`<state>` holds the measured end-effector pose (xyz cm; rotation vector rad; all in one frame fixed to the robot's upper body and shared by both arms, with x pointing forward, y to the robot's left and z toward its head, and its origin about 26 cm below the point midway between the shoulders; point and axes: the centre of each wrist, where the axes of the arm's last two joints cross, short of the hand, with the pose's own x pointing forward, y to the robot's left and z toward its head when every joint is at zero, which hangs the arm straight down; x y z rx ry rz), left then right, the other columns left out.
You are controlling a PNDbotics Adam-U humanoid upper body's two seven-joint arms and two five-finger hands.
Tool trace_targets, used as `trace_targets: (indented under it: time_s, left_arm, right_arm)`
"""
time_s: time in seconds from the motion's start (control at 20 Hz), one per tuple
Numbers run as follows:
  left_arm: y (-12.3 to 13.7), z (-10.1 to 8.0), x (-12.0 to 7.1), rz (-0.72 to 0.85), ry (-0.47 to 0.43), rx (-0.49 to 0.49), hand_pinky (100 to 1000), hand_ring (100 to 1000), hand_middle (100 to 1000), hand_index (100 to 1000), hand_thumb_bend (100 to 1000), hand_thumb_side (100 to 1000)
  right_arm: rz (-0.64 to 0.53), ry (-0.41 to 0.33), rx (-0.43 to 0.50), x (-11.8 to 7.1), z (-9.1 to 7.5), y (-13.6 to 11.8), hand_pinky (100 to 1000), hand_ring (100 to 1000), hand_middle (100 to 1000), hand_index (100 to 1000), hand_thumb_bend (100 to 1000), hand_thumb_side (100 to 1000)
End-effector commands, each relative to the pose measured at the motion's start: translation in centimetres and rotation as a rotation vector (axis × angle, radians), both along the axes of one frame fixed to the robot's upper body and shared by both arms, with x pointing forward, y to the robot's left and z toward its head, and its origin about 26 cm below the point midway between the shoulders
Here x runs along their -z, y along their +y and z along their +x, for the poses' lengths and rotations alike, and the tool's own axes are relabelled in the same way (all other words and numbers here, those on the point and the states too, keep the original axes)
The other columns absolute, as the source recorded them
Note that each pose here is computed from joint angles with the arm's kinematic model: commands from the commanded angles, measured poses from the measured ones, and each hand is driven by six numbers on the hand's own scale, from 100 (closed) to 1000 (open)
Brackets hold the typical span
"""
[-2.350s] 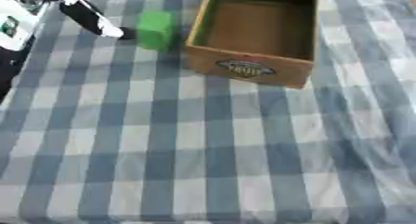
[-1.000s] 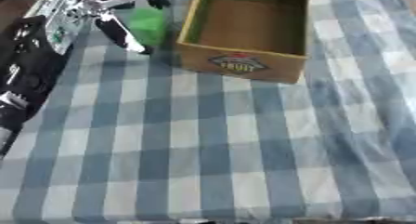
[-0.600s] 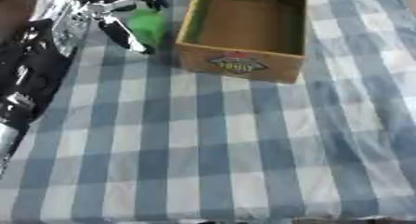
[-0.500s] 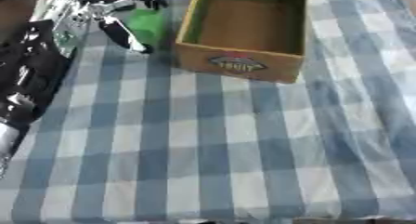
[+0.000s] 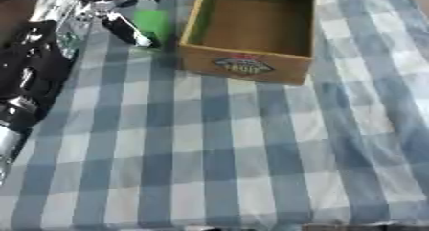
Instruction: Pick up objects on the table and place them in the box.
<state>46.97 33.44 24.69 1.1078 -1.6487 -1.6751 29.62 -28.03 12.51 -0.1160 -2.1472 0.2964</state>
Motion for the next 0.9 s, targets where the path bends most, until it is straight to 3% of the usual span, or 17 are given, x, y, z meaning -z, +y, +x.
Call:
trace_targets:
  time_s: [0.05,0.35,0.9]
  left_arm:
    - [1.0,-0.5,-2.5,0.006,-0.064,-0.022,797,744,708,872,664,300]
    - [1.5,-0.5,-2.2,0.049,-0.038,-0.059,844,814,794,890,701,345]
    - [2.4,-0.5,-1.3,0.084,-0.003,-0.087,833,800,772,878,688,356]
  right_arm:
    - [-0.009,-0.018,-0.003,-0.6,0.0,-0.2,684,685,815,847,100,675]
    - [-0.009,-0.017,-0.002,-0.6,0.0,-0.2,684,685,814,847,100,675]
    - [-0.009,-0.020,-0.004,-0.6,0.0,-0.2,684,685,814,847,100,675]
